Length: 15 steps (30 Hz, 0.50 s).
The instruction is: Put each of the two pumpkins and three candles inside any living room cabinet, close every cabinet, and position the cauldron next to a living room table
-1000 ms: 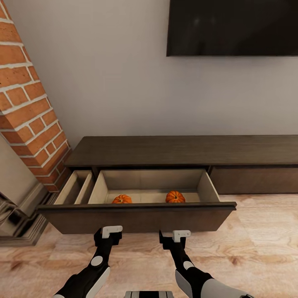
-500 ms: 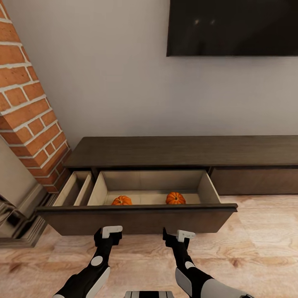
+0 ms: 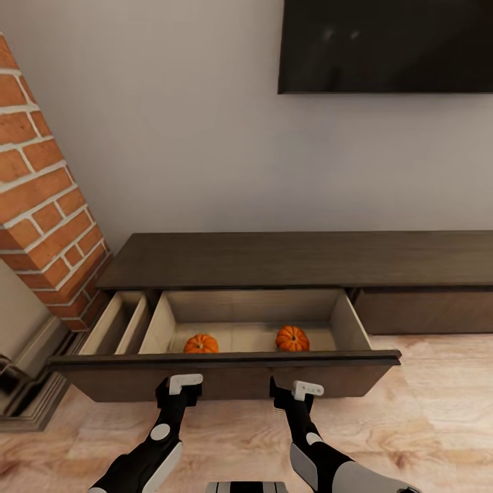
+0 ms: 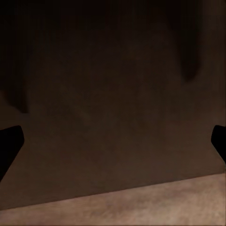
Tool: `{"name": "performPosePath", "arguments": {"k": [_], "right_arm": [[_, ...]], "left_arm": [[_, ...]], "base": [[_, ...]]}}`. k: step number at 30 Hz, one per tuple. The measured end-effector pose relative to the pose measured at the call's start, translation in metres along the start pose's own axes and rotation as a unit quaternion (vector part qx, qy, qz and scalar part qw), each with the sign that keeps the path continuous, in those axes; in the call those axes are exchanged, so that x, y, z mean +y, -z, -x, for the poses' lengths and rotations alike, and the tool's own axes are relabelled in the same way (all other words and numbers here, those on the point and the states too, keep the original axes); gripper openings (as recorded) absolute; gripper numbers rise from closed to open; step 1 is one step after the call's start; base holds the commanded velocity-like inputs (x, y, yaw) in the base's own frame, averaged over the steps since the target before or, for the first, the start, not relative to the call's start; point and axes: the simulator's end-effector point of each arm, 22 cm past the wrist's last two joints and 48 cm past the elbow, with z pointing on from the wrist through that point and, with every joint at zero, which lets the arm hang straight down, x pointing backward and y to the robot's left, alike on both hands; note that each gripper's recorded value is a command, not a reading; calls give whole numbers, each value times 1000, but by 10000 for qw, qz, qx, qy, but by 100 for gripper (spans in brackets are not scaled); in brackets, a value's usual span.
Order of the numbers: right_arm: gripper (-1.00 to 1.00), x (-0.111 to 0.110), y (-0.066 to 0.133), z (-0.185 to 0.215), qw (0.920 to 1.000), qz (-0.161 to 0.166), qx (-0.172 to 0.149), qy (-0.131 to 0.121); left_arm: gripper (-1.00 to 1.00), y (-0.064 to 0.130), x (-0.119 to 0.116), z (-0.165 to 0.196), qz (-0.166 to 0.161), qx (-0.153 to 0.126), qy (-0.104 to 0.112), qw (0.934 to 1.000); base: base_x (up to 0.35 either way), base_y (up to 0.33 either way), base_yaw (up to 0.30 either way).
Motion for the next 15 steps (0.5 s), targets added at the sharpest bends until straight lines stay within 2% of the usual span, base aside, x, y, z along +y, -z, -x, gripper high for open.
{"name": "performPosePath", "arguments": {"k": [15], "right_arm": [[100,-1,0,-1,10000,-11,12,0]], "left_arm": [[100,0,0,0,0,-8,-8,10000]], "base": [[243,0,0]]}}
